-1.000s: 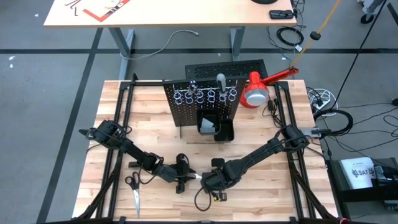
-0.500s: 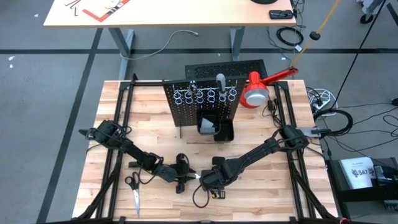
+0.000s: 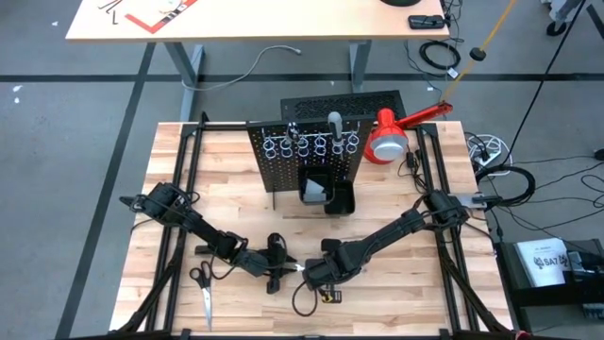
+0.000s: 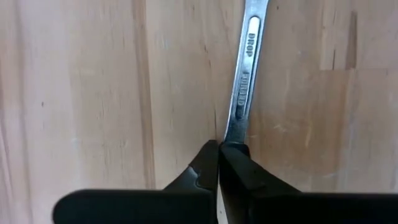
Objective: Hang tools onto peg board
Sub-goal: Hang the wrench on the pegboard
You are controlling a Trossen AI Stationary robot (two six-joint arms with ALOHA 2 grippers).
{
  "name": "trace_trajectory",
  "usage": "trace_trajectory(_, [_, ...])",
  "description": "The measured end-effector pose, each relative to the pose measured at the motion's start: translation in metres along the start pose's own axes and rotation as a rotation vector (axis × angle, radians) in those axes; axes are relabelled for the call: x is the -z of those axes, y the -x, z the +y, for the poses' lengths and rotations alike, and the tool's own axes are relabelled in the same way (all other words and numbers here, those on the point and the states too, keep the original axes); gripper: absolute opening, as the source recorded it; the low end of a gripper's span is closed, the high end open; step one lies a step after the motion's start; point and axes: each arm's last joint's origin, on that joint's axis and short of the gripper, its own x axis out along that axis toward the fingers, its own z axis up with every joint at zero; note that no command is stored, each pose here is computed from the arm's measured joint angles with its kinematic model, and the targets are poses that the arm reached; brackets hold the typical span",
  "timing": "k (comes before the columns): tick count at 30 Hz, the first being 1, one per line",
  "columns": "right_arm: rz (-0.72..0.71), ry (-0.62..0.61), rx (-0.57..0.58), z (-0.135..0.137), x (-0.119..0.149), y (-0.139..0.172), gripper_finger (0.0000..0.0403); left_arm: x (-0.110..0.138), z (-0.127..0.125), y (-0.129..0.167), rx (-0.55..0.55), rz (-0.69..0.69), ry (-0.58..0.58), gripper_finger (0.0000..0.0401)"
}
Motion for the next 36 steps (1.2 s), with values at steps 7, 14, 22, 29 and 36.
trace_trajectory(7, [-0.027,0.026,0.041,0.008,-0.003,0.008,0.0000,-0.012,-0.002,0.007,0.008,-0.033,-0.039,0.0146])
trace_trajectory(14, [-0.056,0.056,0.085,0.015,-0.011,0.020,0.0001,-0.028,-0.005,0.018,0.015,-0.079,-0.070,0.0146])
trace_trajectory(22, [-0.076,0.066,0.116,0.021,-0.017,0.035,0.0001,-0.040,-0.006,0.030,0.015,-0.080,-0.070,0.0146])
trace_trajectory(29, [-0.108,0.075,0.129,0.025,-0.023,0.050,0.0001,-0.040,-0.007,0.034,0.046,-0.040,-0.080,0.0146])
trace_trajectory(36, [-0.123,0.072,0.143,0.025,-0.025,0.055,0.0000,-0.038,-0.009,0.034,0.118,-0.003,-0.085,0.0146])
